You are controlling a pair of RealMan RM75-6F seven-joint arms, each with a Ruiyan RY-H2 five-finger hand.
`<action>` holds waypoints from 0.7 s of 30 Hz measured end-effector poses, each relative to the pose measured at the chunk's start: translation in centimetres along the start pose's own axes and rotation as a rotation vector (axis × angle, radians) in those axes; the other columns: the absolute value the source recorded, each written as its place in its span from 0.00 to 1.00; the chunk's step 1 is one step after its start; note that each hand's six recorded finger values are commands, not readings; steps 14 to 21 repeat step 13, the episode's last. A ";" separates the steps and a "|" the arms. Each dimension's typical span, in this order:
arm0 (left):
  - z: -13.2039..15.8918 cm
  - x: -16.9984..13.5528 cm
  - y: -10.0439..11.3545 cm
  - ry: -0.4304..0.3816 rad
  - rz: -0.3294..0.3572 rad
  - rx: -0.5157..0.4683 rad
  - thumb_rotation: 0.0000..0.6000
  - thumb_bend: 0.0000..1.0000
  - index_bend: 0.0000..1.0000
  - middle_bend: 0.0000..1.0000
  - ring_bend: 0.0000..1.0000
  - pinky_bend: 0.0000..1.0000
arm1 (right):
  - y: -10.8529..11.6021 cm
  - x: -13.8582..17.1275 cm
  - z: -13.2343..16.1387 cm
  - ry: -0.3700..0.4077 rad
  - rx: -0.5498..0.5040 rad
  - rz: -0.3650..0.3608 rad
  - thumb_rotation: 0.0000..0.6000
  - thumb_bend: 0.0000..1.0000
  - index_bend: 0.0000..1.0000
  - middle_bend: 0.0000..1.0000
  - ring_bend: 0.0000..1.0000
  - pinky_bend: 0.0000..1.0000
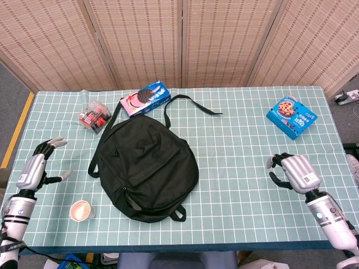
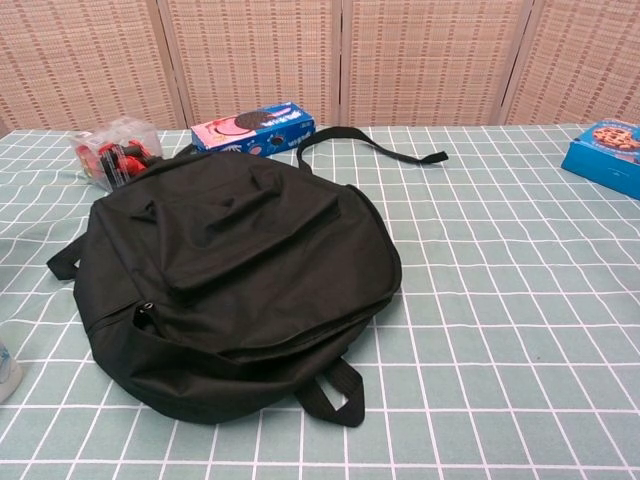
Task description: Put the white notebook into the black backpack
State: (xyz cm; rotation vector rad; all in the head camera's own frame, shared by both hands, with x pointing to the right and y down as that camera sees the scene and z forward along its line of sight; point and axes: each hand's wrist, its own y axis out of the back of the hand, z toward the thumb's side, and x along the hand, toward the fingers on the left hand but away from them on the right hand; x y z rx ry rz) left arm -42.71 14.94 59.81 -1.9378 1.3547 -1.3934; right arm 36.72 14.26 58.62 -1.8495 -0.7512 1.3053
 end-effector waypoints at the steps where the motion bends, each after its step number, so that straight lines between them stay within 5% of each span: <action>1: -0.6 -0.7 0.3 0.009 0.020 0.024 1.00 0.26 0.24 0.12 0.08 0.03 | 0.0 0.4 -0.2 -0.007 0.005 -0.007 1.00 0.37 0.50 0.51 0.46 0.63; 13: -4.7 -8.4 1.5 0.130 0.153 0.185 1.00 0.26 0.27 0.12 0.07 0.03 | 1.0 4.7 -1.6 -0.130 0.004 -0.153 1.00 0.37 0.52 0.52 0.46 0.63; 21: -4.7 -8.4 1.5 0.130 0.153 0.185 1.00 0.26 0.27 0.12 0.07 0.03 | 1.0 4.7 -1.6 -0.130 0.004 -0.153 1.00 0.37 0.52 0.52 0.46 0.63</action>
